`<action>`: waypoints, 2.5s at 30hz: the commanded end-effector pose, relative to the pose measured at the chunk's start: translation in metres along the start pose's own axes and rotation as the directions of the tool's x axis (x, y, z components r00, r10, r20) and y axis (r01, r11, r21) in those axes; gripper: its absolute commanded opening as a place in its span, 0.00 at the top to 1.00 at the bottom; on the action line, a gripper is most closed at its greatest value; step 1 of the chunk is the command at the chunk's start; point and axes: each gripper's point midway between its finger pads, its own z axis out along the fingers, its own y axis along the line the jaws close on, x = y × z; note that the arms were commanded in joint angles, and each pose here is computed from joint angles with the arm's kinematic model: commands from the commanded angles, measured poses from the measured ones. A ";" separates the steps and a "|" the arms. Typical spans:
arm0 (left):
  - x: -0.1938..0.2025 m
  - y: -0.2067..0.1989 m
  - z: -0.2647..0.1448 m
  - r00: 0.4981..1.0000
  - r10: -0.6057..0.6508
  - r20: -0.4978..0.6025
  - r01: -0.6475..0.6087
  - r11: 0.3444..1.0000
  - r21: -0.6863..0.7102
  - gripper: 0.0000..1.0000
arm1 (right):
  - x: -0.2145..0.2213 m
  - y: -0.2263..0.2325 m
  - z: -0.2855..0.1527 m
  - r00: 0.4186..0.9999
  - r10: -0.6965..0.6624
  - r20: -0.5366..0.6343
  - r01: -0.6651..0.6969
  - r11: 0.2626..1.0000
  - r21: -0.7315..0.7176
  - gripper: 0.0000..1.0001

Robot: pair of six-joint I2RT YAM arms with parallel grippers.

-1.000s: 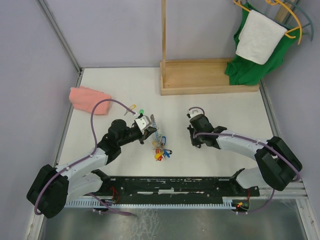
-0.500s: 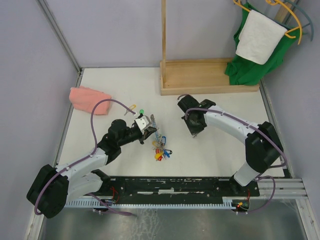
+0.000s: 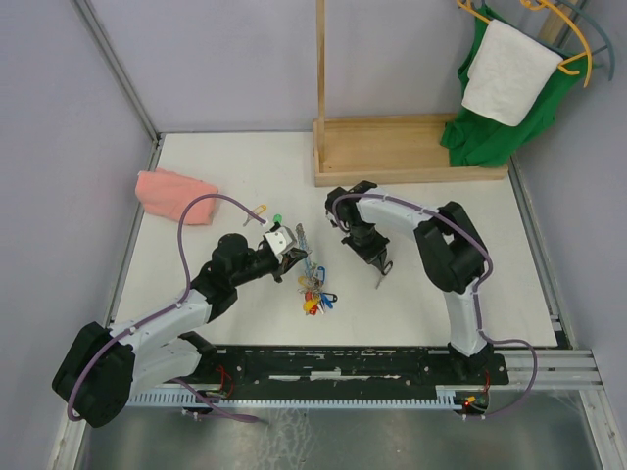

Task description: Put the keys on the keyring

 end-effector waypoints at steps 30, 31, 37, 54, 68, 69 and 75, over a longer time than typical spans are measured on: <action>-0.026 -0.001 0.004 0.998 0.006 0.068 -0.007 1.000 0.022 0.97 | -0.036 0.004 -0.024 0.648 0.237 0.724 -0.095 0.968 -0.232 0.54; -0.026 -0.001 0.004 0.998 0.007 0.069 -0.008 1.000 0.024 0.97 | -0.036 0.004 -0.022 0.639 0.252 0.727 -0.093 0.963 -0.251 0.55; -0.025 -0.002 0.005 0.998 0.005 0.067 -0.006 1.000 0.028 0.97 | -0.038 0.001 -0.008 0.617 0.295 0.730 -0.105 0.950 -0.295 0.62; -0.025 -0.002 0.005 0.998 0.009 0.069 -0.011 0.999 0.031 0.97 | -0.033 0.001 -0.003 0.643 0.296 0.706 -0.107 0.948 -0.300 0.80; -0.026 -0.002 0.004 0.997 0.011 0.072 -0.013 0.999 0.030 0.97 | -0.028 0.002 -0.017 0.730 0.282 0.623 -0.116 0.949 -0.294 0.99; -0.026 -0.002 0.005 0.997 0.011 0.072 -0.013 0.999 0.030 0.97 | -0.032 0.000 -0.024 0.742 0.278 0.610 -0.121 0.950 -0.287 0.99; -0.025 -0.002 0.005 0.998 0.010 0.069 -0.012 1.000 0.029 0.97 | -0.017 -0.002 -0.018 0.896 0.227 0.381 -0.154 0.965 -0.213 1.00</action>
